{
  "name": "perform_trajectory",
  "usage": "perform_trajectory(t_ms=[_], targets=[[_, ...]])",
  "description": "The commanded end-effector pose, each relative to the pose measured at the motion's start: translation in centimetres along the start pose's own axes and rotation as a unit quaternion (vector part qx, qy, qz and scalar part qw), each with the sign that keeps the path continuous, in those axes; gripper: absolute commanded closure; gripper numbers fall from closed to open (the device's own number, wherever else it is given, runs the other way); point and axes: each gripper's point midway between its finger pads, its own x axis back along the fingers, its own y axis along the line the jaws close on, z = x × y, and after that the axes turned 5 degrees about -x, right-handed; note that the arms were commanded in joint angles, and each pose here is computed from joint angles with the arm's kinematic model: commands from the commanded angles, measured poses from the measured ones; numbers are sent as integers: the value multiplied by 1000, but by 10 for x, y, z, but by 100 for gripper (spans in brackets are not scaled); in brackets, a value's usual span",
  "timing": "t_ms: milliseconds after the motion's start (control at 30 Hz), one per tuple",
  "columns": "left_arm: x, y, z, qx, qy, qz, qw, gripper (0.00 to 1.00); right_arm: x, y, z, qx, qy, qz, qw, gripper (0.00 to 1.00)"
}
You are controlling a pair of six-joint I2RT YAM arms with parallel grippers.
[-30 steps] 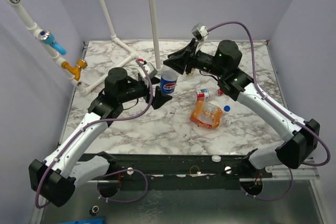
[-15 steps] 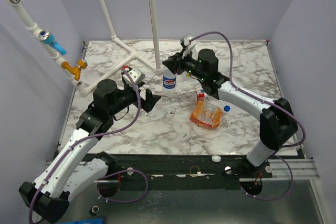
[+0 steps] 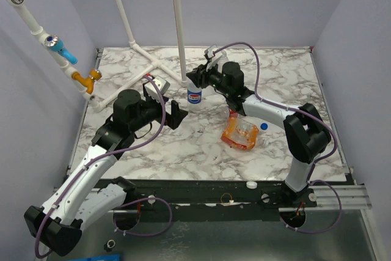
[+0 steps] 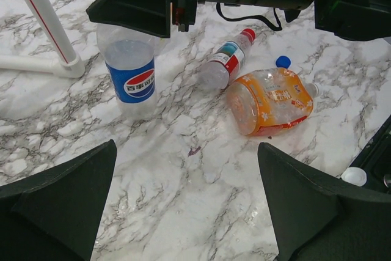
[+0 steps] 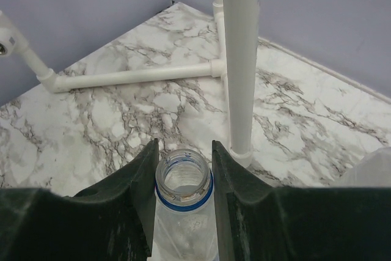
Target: Unscrew the bottle caps
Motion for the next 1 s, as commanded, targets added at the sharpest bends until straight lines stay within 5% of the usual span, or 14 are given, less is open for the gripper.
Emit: perform_trajectory(t_ms=[0,167,467,967], targets=[[0,-6,-11,10,-5,15,1000,1,-3,-6,2,10,-12,10,1000,99],[-4,-7,-9,6,1,22,1000,1,-2,-6,12,9,5,6,1000,91],[-7,-10,-14,-1,-1,35,999,1,-2,2,11,15,19,-15,1000,41],[-4,-9,-25,-9,-18,30,999,1,-7,18,-11,29,19,-31,999,19]])
